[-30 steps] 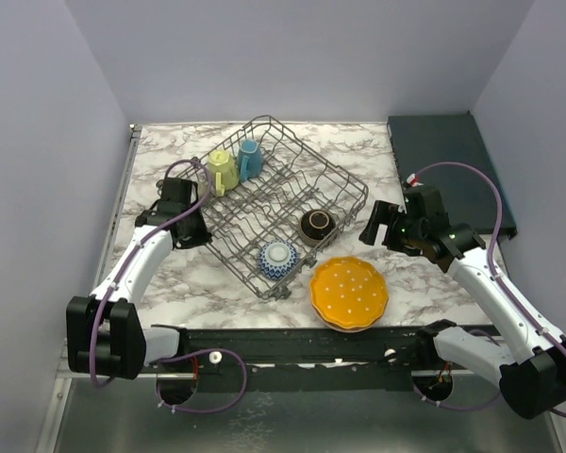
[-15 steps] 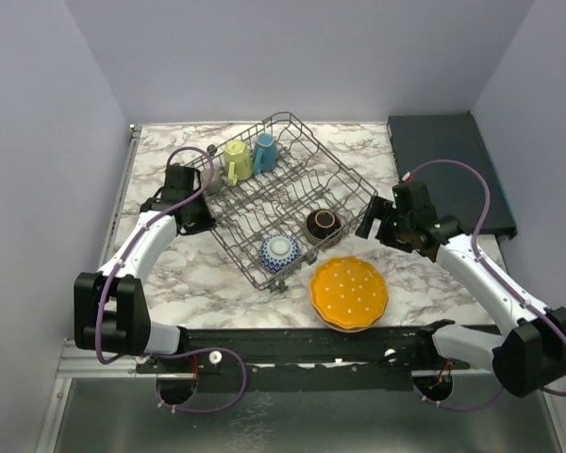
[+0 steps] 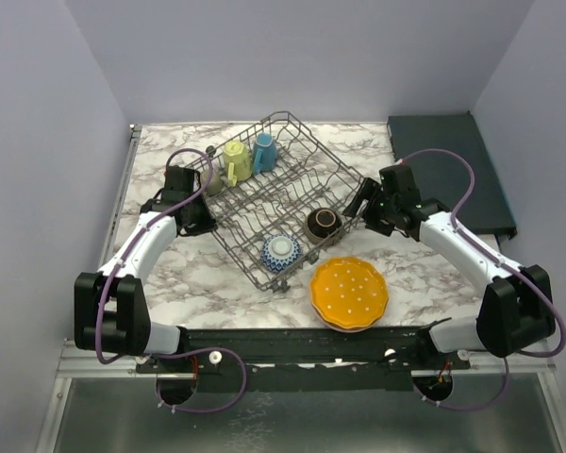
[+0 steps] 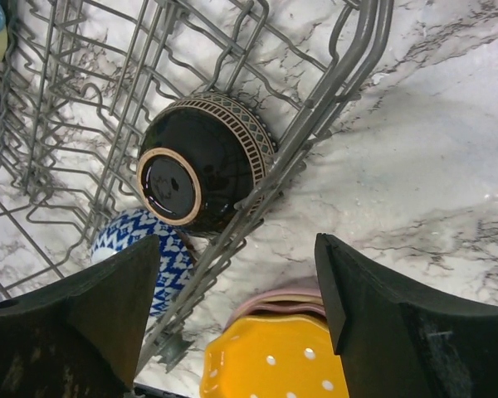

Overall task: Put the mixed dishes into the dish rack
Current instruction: Move the dish rack to the center of the board.

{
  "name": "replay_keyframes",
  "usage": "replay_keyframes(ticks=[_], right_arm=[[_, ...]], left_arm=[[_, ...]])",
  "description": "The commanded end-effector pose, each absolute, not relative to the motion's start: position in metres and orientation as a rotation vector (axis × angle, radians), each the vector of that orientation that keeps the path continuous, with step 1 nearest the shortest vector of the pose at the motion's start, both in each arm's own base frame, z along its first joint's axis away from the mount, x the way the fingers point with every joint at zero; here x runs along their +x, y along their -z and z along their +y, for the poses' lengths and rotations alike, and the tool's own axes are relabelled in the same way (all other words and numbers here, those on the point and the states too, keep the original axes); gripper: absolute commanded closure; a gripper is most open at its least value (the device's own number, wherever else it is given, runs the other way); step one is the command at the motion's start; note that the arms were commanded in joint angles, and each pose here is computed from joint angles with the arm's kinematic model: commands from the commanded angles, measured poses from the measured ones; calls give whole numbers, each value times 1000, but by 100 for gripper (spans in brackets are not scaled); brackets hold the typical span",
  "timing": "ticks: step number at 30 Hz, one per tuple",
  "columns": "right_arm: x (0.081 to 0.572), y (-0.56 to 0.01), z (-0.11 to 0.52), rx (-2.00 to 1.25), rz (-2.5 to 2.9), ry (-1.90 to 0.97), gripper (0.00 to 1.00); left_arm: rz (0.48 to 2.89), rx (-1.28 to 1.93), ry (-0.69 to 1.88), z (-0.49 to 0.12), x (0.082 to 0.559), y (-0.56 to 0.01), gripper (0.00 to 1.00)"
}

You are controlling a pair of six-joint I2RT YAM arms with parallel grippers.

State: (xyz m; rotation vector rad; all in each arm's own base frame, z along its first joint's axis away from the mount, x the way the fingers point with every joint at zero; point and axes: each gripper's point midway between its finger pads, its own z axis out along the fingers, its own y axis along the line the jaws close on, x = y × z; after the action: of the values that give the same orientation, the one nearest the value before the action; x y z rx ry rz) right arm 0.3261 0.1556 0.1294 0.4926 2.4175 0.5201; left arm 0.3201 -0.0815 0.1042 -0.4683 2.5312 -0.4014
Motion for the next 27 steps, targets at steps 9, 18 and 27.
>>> replay_keyframes(ticks=[9, 18, 27], right_arm=[[355, -130, 183, 529, 2404, -646, 40], [362, -121, 187, 533, 2424, -643, 56], [376, -116, 193, 518, 2422, -645, 89]], left_arm=[[2415, -349, 647, -120, 341, -130, 100], [2415, -343, 641, -120, 347, -131, 100], [2408, -335, 600, -117, 367, -131, 100]])
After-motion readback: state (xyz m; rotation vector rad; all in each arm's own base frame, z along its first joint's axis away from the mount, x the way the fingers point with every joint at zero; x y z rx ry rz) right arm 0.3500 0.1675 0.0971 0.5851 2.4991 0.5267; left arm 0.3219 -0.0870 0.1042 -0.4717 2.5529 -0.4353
